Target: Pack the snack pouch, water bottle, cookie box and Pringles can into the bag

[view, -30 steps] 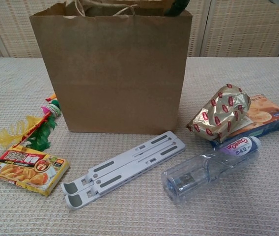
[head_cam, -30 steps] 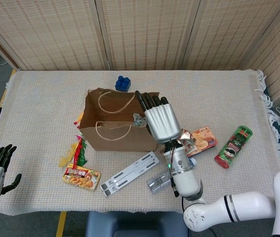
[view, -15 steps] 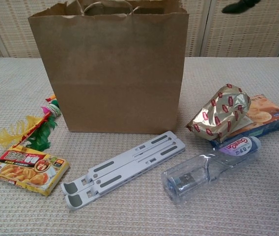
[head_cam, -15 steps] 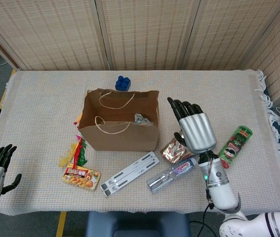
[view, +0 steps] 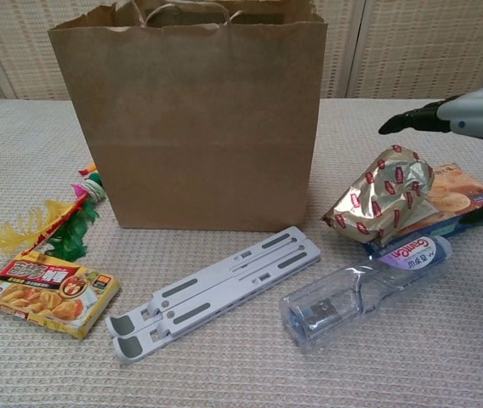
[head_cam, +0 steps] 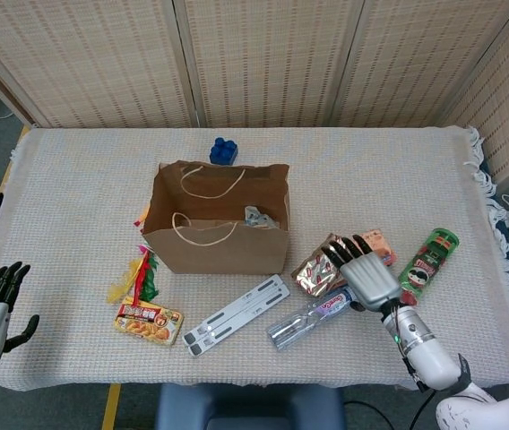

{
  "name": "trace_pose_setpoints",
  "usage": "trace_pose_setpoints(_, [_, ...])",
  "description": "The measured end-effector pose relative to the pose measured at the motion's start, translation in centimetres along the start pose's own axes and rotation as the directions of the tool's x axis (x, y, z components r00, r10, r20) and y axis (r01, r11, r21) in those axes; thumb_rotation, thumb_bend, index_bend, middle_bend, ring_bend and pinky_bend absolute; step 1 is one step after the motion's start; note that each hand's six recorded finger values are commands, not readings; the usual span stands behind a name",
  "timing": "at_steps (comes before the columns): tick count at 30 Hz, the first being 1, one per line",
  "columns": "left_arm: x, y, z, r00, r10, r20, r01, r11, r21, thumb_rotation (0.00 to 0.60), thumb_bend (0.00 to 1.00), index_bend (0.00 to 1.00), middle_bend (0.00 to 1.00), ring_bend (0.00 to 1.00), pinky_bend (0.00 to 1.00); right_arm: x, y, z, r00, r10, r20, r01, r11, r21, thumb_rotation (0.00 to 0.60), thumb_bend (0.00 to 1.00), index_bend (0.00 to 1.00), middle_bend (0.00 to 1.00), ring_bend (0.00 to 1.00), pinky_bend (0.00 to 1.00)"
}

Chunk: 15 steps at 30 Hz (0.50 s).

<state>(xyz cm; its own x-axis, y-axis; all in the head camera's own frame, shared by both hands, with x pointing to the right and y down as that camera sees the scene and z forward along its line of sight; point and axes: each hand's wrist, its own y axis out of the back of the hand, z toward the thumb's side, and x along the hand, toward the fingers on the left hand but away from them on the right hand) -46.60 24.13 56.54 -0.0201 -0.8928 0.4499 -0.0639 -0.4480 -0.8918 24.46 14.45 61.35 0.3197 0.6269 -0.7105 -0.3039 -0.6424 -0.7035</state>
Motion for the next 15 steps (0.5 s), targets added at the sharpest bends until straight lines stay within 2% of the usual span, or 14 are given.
trace_pose_setpoints(12, [0.0,0.0,-0.1,1.0,-0.005,0.009,0.005,1.0,-0.012,0.6,0.35,0.0,0.0,0.0,0.0,-4.5,-1.2,2.6,0.995,0.094,0.015,-0.094,0.996,0.005,0.6,0.02,0.0,0.03,0.0,0.04])
trace_pose_setpoints(15, [0.0,0.0,-0.1,1.0,-0.007,0.01,0.007,1.0,-0.015,0.6,0.35,0.0,0.0,0.0,0.0,-5.5,-1.5,3.3,0.993,0.118,0.027,-0.118,0.993,0.003,0.6,0.08,0.0,0.04,0.01,0.04])
